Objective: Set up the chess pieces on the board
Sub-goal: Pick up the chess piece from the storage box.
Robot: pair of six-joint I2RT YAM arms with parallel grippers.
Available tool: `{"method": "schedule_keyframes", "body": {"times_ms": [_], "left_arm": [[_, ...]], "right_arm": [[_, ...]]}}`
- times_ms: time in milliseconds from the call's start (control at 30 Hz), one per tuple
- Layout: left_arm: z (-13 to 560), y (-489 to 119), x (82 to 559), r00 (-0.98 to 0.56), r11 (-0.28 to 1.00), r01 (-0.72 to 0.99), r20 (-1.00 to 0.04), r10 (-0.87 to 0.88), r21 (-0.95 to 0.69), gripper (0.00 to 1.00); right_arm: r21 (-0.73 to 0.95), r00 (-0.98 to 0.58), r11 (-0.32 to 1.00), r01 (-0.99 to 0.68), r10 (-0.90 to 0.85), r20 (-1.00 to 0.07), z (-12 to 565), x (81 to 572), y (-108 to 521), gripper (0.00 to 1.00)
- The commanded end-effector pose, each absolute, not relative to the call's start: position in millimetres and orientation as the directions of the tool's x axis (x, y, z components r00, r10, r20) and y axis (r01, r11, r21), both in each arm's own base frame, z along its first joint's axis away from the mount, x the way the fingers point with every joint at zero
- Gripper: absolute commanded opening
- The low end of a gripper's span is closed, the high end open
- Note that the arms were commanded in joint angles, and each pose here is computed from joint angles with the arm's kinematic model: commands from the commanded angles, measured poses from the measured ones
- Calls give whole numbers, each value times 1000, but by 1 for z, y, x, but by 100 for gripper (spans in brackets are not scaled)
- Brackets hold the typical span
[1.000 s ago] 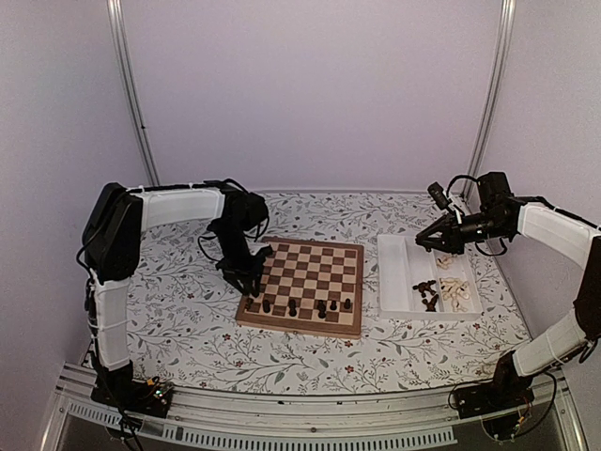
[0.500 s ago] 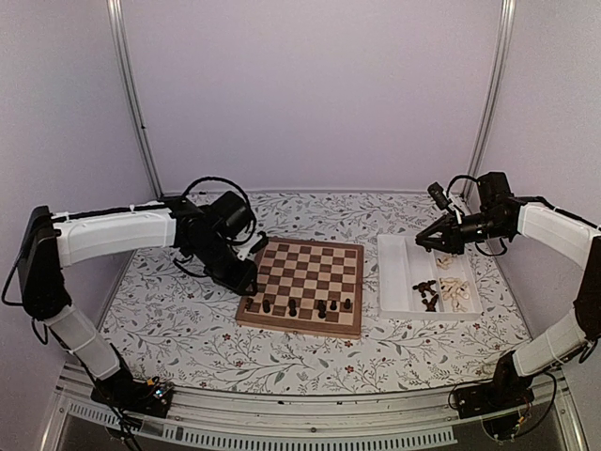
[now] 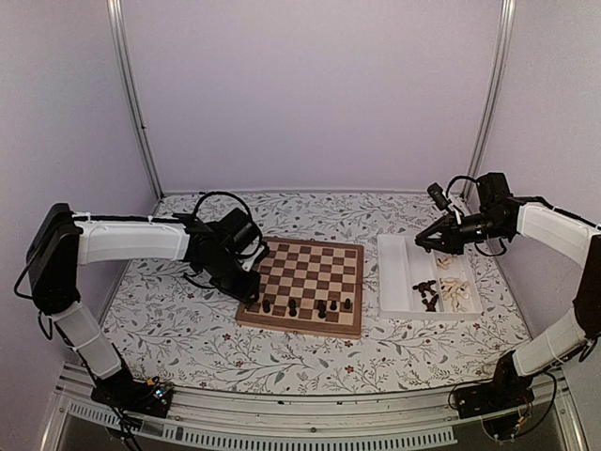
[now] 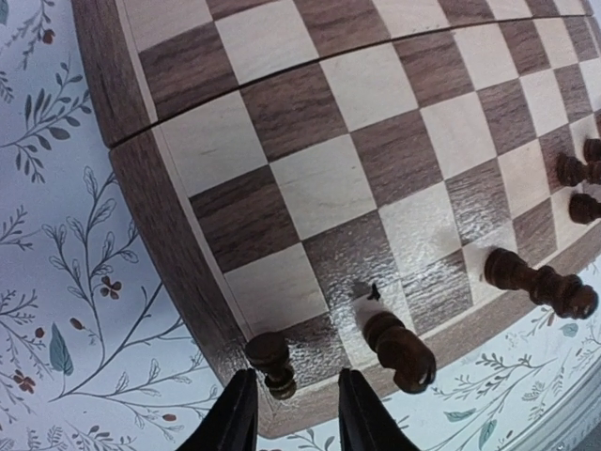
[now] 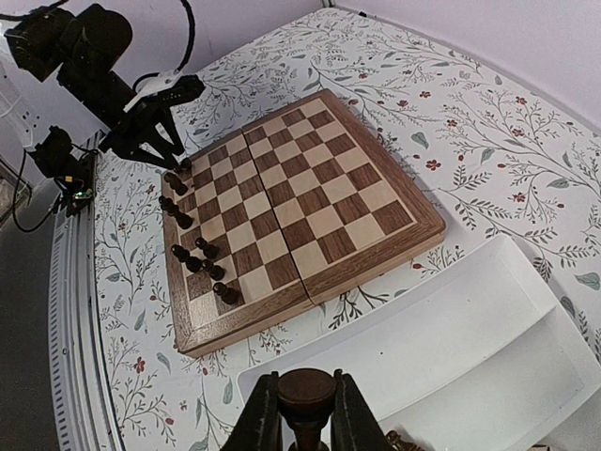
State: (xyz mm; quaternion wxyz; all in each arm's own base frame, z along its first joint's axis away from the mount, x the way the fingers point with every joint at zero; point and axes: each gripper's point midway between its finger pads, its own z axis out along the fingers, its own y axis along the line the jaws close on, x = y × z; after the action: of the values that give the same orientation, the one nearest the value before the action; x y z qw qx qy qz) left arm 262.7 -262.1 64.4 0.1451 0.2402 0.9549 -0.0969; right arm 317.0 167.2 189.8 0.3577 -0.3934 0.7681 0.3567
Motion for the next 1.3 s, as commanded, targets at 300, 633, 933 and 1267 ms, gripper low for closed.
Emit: {"method": "schedule_keyframes", "body": {"times_ms": [300,633,933,1267], "left_arm": [[48,-257,263,-853,879,473,-278,441,-57,31],[34,-257,244,-860,867,491,-209,465,-88,28],[19,-245,234,-873,875,479,-140,468,-65,14],[33,-239,216,-850,847,527,-18,527,-66,0]], "right_arm": [[305,-467,432,-849,-341,-816,181,316,167,12],[302,-465,433,-849,-344,-816,180,316,167,12],[305,-466,430,-850,-342,-816,181,315,168,12],[299,-457,425,-855,-342,-821,184,313,168,12]]}}
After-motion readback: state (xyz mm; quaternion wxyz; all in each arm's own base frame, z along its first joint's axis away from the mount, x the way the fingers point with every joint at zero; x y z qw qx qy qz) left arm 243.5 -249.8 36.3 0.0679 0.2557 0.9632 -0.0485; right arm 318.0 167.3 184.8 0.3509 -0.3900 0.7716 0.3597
